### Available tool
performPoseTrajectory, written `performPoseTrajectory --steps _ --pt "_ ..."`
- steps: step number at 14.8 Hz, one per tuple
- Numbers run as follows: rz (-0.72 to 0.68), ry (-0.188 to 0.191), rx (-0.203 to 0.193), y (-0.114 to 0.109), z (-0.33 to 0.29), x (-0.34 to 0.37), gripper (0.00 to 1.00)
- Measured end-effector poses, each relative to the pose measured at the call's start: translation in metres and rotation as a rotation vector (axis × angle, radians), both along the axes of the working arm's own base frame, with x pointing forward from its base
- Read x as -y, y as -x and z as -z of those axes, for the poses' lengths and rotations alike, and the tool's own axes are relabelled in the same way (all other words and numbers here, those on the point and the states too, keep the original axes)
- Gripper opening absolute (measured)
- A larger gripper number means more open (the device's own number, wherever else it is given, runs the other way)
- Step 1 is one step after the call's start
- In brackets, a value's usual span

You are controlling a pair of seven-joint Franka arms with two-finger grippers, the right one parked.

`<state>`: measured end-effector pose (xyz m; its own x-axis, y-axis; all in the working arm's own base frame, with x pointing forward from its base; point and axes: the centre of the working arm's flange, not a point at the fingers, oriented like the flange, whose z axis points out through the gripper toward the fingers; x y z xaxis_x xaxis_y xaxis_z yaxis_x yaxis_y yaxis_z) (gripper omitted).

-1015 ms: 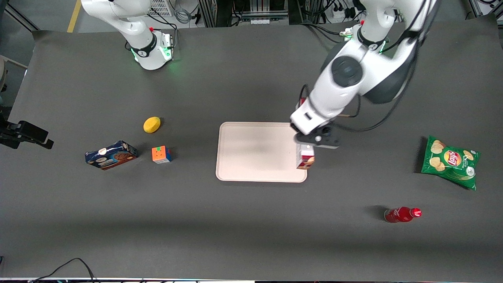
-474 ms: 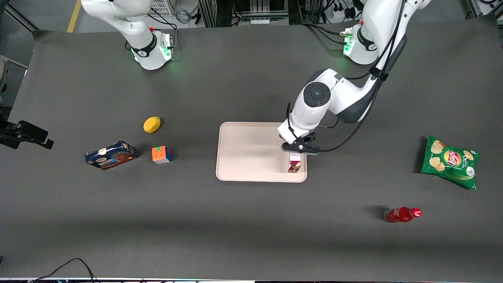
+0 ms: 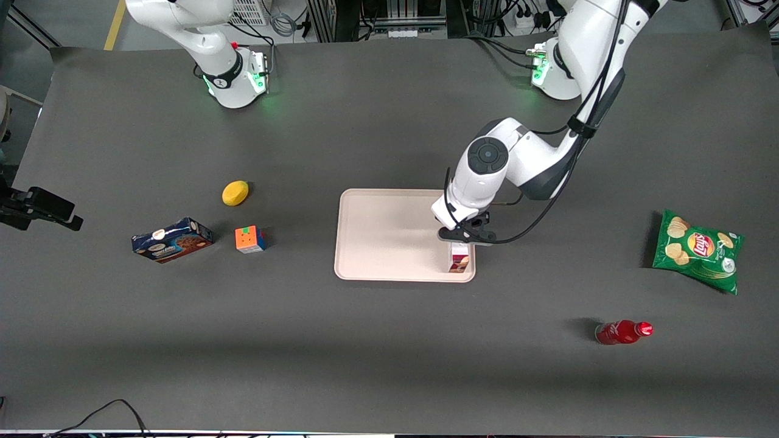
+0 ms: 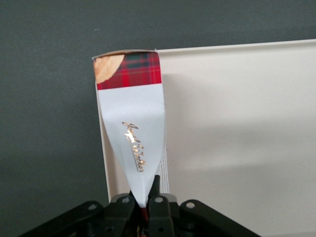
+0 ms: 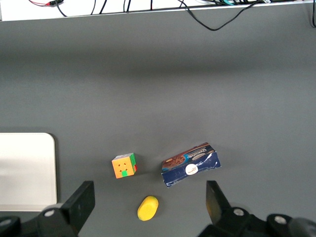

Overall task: Place red cookie box on tray
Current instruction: 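Set the box upright on the tray and open the left gripper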

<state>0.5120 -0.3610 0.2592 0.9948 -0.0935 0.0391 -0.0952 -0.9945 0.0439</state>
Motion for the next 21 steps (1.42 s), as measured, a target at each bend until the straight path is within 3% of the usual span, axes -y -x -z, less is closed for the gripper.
performPoseTrajectory --steps 7,8,12,16,17,21 --pt "-0.003 0.002 -0.011 0.0 0.024 -0.005 0.08" --pt "-0.006 0.002 -0.01 0.0 0.024 -0.004 0.13" --pt "-0.014 0.006 -0.004 -0.002 0.023 -0.005 0.53" --pt "-0.044 0.019 0.071 -0.029 -0.023 -0.011 0.94" --pt "-0.049 0.005 0.086 -0.039 -0.045 -0.016 1.0" --pt "-0.056 -0.017 0.091 -0.083 -0.146 -0.076 1.0"
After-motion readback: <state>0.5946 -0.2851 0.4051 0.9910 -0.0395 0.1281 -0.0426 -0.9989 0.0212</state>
